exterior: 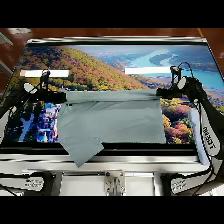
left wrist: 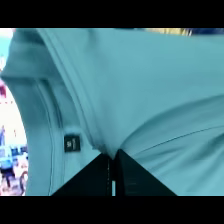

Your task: Fold the shirts.

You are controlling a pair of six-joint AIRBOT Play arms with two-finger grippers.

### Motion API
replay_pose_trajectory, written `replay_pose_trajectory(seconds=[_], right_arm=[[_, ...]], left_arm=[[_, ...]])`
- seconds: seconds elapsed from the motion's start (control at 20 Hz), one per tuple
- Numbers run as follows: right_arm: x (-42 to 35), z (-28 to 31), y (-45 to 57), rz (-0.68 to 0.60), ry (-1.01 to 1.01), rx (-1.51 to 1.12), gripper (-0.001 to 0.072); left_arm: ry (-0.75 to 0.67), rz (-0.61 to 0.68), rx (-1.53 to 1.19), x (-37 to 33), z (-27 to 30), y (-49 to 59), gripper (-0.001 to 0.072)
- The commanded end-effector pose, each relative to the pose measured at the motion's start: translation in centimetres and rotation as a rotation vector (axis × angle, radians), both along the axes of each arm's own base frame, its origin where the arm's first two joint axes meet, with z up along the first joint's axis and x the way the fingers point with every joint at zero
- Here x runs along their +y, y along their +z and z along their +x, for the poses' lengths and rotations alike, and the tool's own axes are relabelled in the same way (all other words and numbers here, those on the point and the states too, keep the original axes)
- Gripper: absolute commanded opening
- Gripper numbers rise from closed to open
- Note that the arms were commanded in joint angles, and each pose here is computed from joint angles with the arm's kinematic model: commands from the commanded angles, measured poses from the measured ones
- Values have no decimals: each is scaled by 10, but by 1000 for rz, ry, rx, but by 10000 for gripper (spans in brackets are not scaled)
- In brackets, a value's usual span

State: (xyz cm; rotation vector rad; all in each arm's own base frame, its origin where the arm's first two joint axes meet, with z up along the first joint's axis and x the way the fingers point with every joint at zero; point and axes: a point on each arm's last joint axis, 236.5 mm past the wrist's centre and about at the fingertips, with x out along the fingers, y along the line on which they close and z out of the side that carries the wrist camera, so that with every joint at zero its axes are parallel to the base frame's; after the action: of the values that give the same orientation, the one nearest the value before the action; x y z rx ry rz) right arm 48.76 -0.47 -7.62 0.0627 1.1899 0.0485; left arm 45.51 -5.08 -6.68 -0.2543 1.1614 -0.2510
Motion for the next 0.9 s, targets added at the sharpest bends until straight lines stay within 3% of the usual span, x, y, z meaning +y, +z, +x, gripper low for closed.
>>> replay_pose_trajectory(seconds=[0.0,0.35,0.4,0.45,0.5,0.55,0.65,0.7,0.75,0.8,0.85], right_arm=[[-2,-28,-15,3,-6,134,61],[7,-30,-32,62,-67,169,62],[10,-28,-32,80,-73,165,93],[13,-23,-27,97,-81,141,213],[17,-21,-18,111,-74,126,394],[16,-25,-4,86,-11,126,466],[-4,-40,30,-40,98,140,466],[-28,-53,48,-153,113,161,466],[-54,-68,66,-256,111,192,468],[-76,-84,82,-312,93,224,468],[-88,-100,91,-295,82,252,468]], left_arm=[[-34,11,211,6,-45,-20,40],[53,3,182,10,-31,-22,40],[74,-3,185,10,-30,-22,45],[68,-5,191,10,-31,-20,103],[62,-10,201,10,-32,-15,237],[51,4,220,17,-36,-9,336],[85,-1,286,40,-48,9,345],[94,-15,321,50,-58,20,385],[106,-31,361,62,-72,32,513],[106,-45,398,70,-90,42,576],[85,-55,426,77,-110,50,578]])
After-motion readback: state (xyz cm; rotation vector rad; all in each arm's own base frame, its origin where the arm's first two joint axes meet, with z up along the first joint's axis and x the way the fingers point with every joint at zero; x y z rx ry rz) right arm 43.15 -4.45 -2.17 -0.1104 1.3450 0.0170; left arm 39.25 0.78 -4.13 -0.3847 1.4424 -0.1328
